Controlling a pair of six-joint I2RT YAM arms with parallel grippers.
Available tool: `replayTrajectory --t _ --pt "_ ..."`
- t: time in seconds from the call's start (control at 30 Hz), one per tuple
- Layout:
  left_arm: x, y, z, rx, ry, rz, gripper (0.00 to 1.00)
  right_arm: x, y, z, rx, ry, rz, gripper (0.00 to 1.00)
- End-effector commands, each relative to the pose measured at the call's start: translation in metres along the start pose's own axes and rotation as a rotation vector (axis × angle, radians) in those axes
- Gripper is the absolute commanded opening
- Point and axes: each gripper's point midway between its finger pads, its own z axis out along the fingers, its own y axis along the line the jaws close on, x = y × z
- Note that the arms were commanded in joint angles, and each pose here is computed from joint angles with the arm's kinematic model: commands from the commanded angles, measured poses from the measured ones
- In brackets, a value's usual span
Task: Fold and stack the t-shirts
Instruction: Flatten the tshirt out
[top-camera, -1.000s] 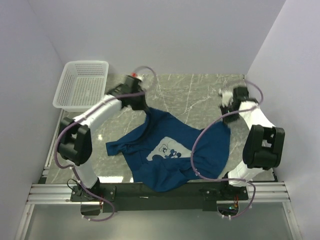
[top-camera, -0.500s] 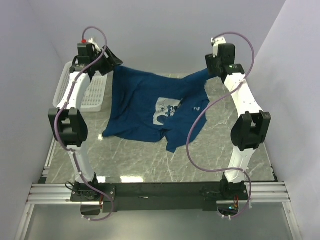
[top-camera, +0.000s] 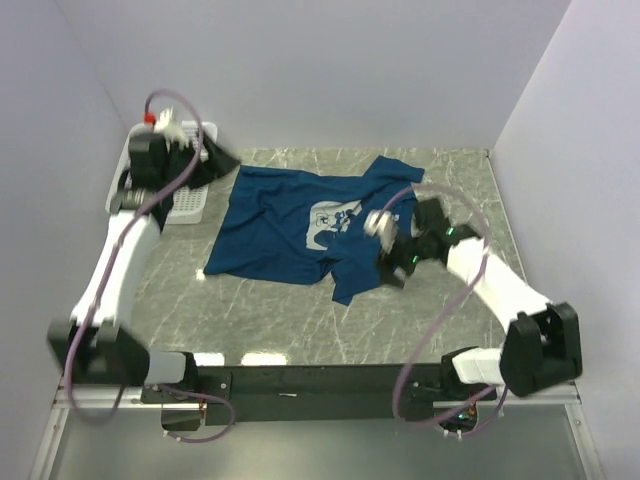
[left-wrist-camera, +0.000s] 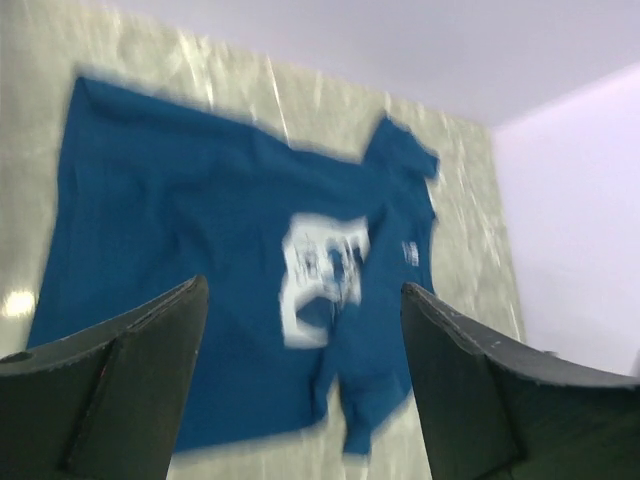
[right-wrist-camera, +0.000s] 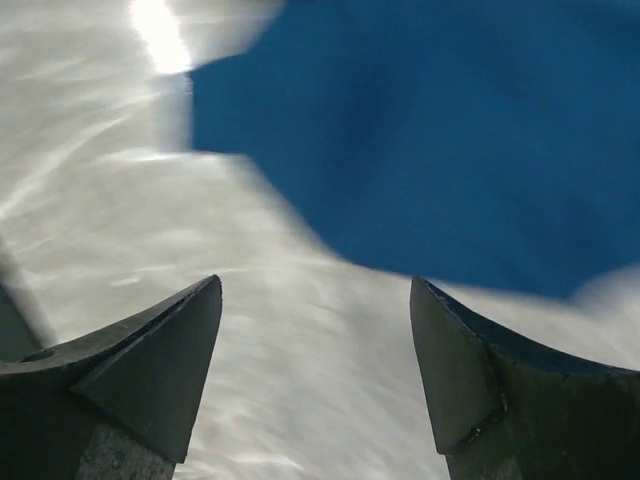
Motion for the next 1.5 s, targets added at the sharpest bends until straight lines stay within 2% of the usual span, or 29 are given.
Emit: replayTrajectory --t 0.0,0.03,0.07,0.13,0.17,0.27,0.43,0.5,0.6,0.63,0.7,0.73,0.77,0.83,0.87,0.93,0.97,1.03,1.07,1.13,1.17,1.2,1.23,1.3,1.33,1.37,1.4,1.43,1.47 --pt "0.079 0.028 -0.018 -0.022 0.128 -0.093 0.82 -0.011 0.057 0.02 -0.106 -0.108 -0.215 0.83" --pt "0.088 0.033 -0.032 -0.057 0.117 -0.133 0.82 -0.005 0.057 0.029 -0.079 -0.087 -0.213 0.83" --pt "0.122 0.055 -0.035 -0.125 0.174 -0.19 0.83 -0.019 0.063 0.038 -0.058 -0.108 -0.227 0.83" --pt "0.15 0.069 -0.047 -0.185 0.191 -0.296 0.83 -0.014 0.052 0.056 0.026 -0.024 -0.199 0.82" --pt "0.182 0.088 -0.05 -0.239 0.234 -0.351 0.83 -0.025 0.048 0.06 0.051 -0.026 -0.173 0.82" --pt "0.213 0.115 -0.056 -0.342 0.213 -0.46 0.84 -0.025 0.038 0.08 0.131 0.063 -0.14 0.8" --pt "0.215 0.136 -0.043 -0.405 0.147 -0.537 0.8 -0.02 0.03 0.103 0.198 0.119 -0.086 0.77" --pt "0.212 0.144 -0.033 -0.439 0.132 -0.55 0.79 -0.011 0.028 0.111 0.214 0.169 -0.049 0.71" --pt "0.207 0.155 -0.014 -0.475 0.127 -0.562 0.76 -0.01 0.037 0.112 0.165 0.188 -0.034 0.46" --pt "0.208 0.159 -0.01 -0.489 0.137 -0.558 0.74 -0.008 0.039 0.11 0.154 0.191 -0.038 0.34" --pt "0.216 0.171 0.002 -0.535 0.189 -0.546 0.59 -0.008 0.045 0.095 0.127 0.197 -0.07 0.26" --pt "0.219 0.174 0.006 -0.543 0.208 -0.541 0.52 -0.009 0.044 0.087 0.104 0.201 -0.124 0.16" --pt "0.218 0.174 0.012 -0.538 0.222 -0.532 0.29 0.005 0.051 0.075 0.06 0.258 -0.139 0.1" --pt "0.229 0.176 0.015 -0.524 0.283 -0.525 0.11 0.006 0.052 0.05 0.033 0.24 -0.213 0.0" --pt "0.233 0.175 0.014 -0.513 0.3 -0.52 0.01 0.014 0.05 0.026 0.032 0.247 -0.216 0.0" --pt "0.227 0.164 0.007 -0.463 0.289 -0.498 0.01 0.034 0.053 0.004 -0.022 0.263 -0.308 0.0" --pt "0.232 0.162 -0.001 -0.454 0.298 -0.495 0.01 0.062 0.058 -0.017 -0.069 0.326 -0.284 0.0" --pt "0.222 0.136 -0.018 -0.358 0.275 -0.474 0.01 0.09 0.065 -0.039 -0.075 0.347 -0.373 0.0" --pt "0.232 0.132 -0.029 -0.336 0.293 -0.482 0.01 0.099 0.067 -0.052 -0.04 0.344 -0.389 0.0" --pt "0.229 0.111 -0.048 -0.251 0.271 -0.47 0.01 0.112 0.074 -0.053 -0.028 0.318 -0.365 0.0" --pt "0.238 0.112 -0.055 -0.254 0.283 -0.476 0.01 0.102 0.073 -0.051 0.013 0.253 -0.352 0.08" --pt "0.233 0.108 -0.062 -0.24 0.254 -0.465 0.01 0.09 0.078 -0.045 0.008 0.182 -0.326 0.48" --pt "0.234 0.11 -0.064 -0.248 0.247 -0.46 0.0 0.079 0.086 -0.039 0.001 0.115 -0.229 0.57" --pt "0.236 0.117 -0.066 -0.279 0.238 -0.455 0.0 0.042 0.088 -0.019 -0.01 -0.018 -0.219 0.71" --pt "0.236 0.118 -0.066 -0.284 0.244 -0.457 0.0 0.029 0.104 -0.005 -0.039 -0.039 -0.184 0.72" --pt "0.238 0.119 -0.064 -0.291 0.26 -0.461 0.01 0.011 0.095 0.011 0.013 -0.066 -0.213 0.72" --pt "0.238 0.121 -0.063 -0.297 0.264 -0.451 0.07 0.002 0.097 0.021 0.017 -0.075 -0.219 0.72" --pt "0.236 0.122 -0.062 -0.303 0.257 -0.445 0.3 -0.007 0.1 0.044 0.018 -0.064 -0.17 0.72" --pt "0.235 0.125 -0.061 -0.31 0.253 -0.443 0.44 -0.006 0.095 0.055 0.037 -0.021 -0.135 0.72"
